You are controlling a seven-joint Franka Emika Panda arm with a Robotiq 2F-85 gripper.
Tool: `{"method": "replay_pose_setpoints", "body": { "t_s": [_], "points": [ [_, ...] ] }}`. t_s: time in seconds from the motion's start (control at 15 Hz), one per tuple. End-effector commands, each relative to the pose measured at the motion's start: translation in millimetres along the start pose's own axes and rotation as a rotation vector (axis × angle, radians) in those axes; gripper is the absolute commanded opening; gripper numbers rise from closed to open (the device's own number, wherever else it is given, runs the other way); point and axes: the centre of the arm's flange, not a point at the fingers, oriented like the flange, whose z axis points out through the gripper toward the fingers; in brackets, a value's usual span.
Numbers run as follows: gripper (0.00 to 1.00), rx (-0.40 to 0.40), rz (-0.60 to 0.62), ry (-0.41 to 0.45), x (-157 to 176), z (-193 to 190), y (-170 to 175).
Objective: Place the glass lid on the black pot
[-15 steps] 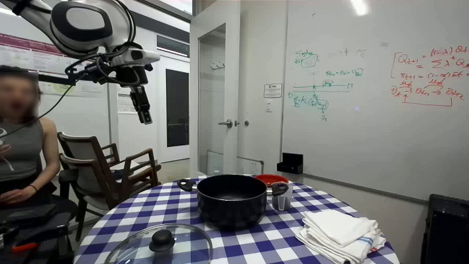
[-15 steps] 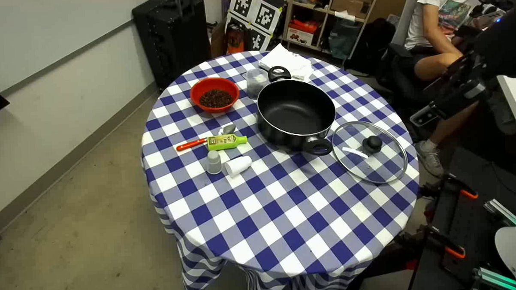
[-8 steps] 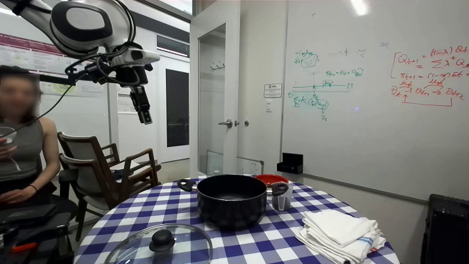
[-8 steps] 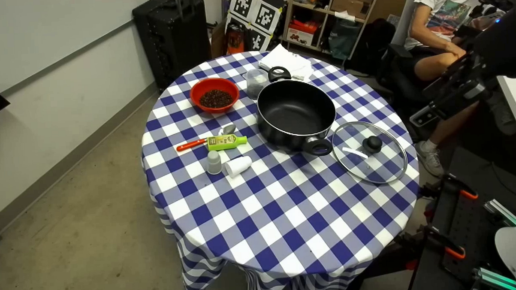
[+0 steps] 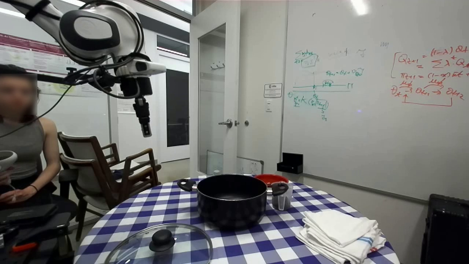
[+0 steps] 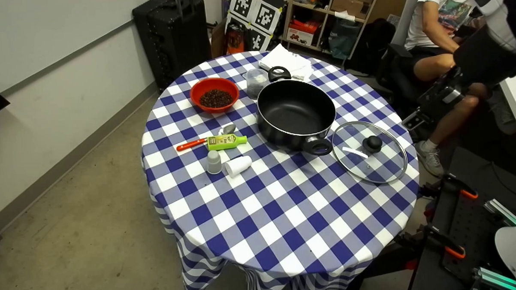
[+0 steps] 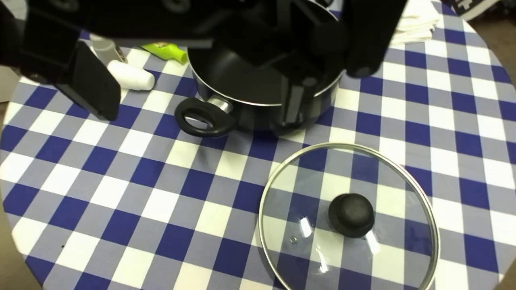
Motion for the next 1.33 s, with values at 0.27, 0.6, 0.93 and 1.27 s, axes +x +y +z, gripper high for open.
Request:
{"method": "replay_pose_setpoints", "body": {
  "t_s": [0.27,0.6,0.93,1.27],
  "points": [
    [1.00,0.015,0.394,-0.151,26,98,94],
    [1.00,0.041,0.609,-0.231,27,154,119],
    [1.00,0.009,0.725,-0.242,33,189,134],
    [1.00,-0.016,0.759,-0.262,31,211,144]
  ]
}}
